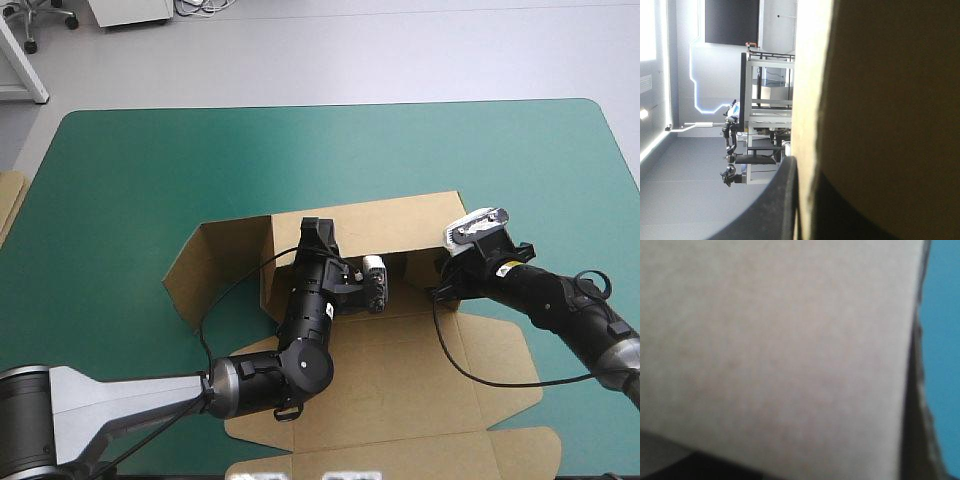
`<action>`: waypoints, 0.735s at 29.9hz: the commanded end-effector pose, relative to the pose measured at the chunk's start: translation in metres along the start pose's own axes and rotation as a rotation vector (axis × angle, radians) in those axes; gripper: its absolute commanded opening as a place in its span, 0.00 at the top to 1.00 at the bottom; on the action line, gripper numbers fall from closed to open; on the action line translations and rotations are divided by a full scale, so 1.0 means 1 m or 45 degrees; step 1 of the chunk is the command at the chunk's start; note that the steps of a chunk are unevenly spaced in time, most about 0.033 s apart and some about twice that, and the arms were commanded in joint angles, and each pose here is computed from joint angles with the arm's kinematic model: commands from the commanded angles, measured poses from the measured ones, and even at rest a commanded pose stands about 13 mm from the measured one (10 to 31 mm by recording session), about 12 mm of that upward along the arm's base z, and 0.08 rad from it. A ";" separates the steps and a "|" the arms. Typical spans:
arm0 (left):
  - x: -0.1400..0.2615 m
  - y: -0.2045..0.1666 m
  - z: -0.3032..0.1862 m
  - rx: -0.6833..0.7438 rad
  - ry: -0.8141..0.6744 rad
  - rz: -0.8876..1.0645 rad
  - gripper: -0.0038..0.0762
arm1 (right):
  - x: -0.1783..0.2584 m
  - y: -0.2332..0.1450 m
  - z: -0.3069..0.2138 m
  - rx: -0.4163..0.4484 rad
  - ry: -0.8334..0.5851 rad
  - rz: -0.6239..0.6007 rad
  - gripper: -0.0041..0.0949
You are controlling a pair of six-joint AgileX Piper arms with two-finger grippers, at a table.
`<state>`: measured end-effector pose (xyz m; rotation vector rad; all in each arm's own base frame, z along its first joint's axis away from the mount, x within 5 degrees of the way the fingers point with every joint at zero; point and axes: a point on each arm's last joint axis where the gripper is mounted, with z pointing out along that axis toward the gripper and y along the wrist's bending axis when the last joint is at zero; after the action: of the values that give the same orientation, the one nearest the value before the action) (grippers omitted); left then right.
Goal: Fold the box
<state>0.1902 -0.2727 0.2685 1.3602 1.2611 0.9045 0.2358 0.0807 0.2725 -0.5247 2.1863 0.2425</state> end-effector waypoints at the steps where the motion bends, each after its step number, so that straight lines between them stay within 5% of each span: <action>1: -0.006 0.022 -0.007 -0.104 -0.095 -0.031 0.96 | -0.012 0.002 -0.007 0.000 -0.092 0.038 0.83; 4: -0.006 0.023 -0.007 -0.109 -0.096 -0.028 0.96 | -0.013 0.002 -0.007 0.005 -0.100 0.056 0.98; 11: -0.005 0.023 -0.007 -0.116 -0.091 -0.059 0.95 | -0.014 0.001 -0.007 0.015 -0.120 0.130 0.98; 22: -0.012 0.024 -0.024 -0.111 -0.009 -0.067 0.57 | -0.016 -0.003 -0.001 0.050 -0.163 0.199 0.98</action>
<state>0.1759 -0.2796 0.2702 1.3421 1.2572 0.8775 0.2408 0.0818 0.2710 -0.4085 2.1798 0.2709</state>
